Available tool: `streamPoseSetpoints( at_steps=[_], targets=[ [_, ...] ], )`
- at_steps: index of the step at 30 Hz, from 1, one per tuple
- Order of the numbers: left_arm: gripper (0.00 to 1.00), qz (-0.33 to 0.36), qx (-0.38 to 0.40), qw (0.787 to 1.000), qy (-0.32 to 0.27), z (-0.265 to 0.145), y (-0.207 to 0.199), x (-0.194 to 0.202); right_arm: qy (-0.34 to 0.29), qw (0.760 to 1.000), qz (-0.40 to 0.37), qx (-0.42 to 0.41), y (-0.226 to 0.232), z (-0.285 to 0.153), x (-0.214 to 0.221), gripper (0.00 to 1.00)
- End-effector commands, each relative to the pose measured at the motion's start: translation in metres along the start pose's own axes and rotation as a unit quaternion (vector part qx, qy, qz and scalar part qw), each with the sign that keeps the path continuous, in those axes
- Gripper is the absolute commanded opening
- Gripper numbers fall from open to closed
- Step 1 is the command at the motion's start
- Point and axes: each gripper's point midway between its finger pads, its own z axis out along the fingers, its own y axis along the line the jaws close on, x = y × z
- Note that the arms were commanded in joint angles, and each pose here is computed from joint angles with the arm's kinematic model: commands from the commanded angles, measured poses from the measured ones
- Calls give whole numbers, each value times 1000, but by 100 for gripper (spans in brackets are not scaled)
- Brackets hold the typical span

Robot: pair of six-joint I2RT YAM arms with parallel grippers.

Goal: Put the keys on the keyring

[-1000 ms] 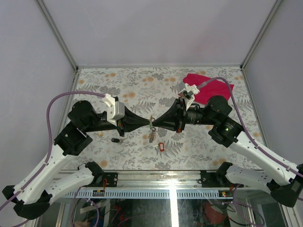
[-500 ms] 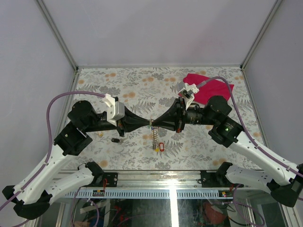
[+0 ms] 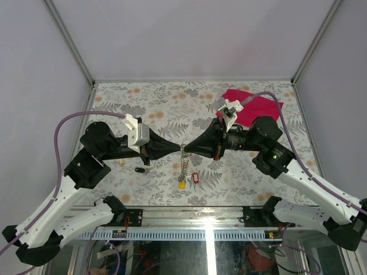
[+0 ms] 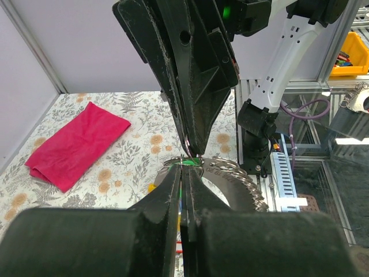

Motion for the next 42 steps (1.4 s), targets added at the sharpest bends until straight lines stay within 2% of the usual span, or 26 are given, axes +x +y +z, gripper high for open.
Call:
streamPoseSetpoints(
  at_steps=[1,11,25,42],
  targets=[
    [0,21,15,1000,-13,-2,-7,-14,-49,998,-39,-17,19,-2,-35,0],
    [0,20,-4,1000,-13,-3,-1,-14,-38,994,-59,-84,45,-9,-29,0],
    [0,20,2,1000,-15,-4,-4,-16,-33,998,-47,7,12,-7,-26,0],
    [0,10,22,1000,-3,0,-7,-9,-27,999,-41,9,11,-5,-26,0]
  ],
)
